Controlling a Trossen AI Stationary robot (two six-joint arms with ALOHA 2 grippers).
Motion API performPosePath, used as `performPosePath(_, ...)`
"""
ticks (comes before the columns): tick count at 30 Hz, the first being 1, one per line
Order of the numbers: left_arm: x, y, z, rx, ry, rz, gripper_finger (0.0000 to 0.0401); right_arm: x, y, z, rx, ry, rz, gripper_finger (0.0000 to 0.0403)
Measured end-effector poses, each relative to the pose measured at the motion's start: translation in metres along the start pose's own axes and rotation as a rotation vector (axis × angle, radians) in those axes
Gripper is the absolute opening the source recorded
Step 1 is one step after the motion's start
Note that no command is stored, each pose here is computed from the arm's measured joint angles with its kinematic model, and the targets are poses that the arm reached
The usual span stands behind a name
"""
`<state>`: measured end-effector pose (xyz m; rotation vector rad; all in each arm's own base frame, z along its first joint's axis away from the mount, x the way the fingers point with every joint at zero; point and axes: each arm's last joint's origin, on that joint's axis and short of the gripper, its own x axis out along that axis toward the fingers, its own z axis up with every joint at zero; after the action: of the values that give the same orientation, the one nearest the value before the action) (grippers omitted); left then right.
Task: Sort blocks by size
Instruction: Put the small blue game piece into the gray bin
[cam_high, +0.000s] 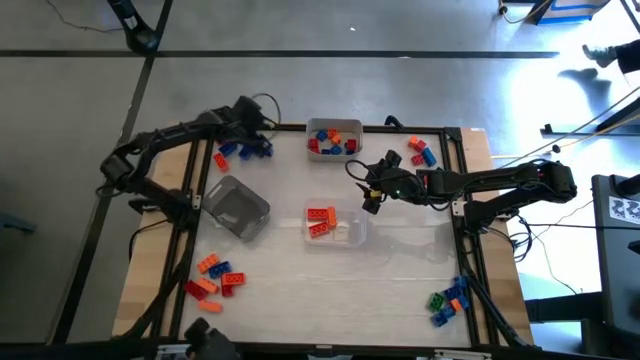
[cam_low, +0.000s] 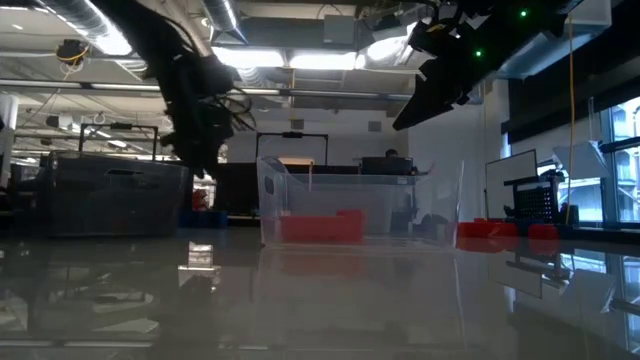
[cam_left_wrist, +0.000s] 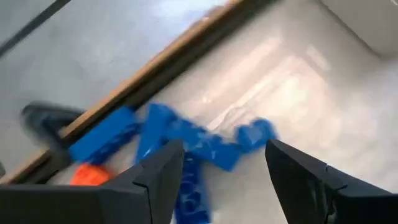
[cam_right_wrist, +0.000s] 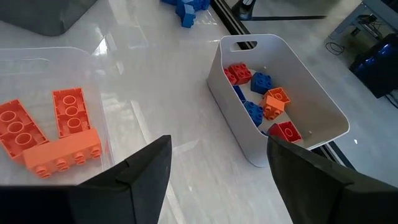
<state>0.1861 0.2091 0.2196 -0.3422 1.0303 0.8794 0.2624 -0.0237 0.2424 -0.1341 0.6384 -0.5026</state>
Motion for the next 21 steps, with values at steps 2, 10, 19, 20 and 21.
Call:
performPosePath(2, 0.004, -0.011, -0.001, 0.116, 0.018, -0.02, 0.0215, 0.0, 0.0, 0.0, 0.0, 0.001, 0.0, 0.0261)
performPosePath(10, 0.021, -0.024, -0.004, 0.361, 0.077, -0.045, 0.0215, 0.0, 0.0, 0.0, -0.001, 0.003, 0.0, 0.0261)
performPosePath(19, 0.037, -0.02, -0.003, 0.413, 0.085, -0.085, 0.0215, 0.0, 0.0, 0.0, -0.001, 0.001, 0.0, 0.0261)
performPosePath(20, 0.039, -0.021, -0.004, 0.453, 0.088, -0.101, 0.0215, 0.0, 0.0, 0.0, -0.001, 0.001, 0.0, 0.0261)
performPosePath(21, 0.04, -0.022, -0.005, 0.491, 0.093, -0.11, 0.0215, 0.0, 0.0, 0.0, -0.001, 0.002, 0.0, 0.0261)
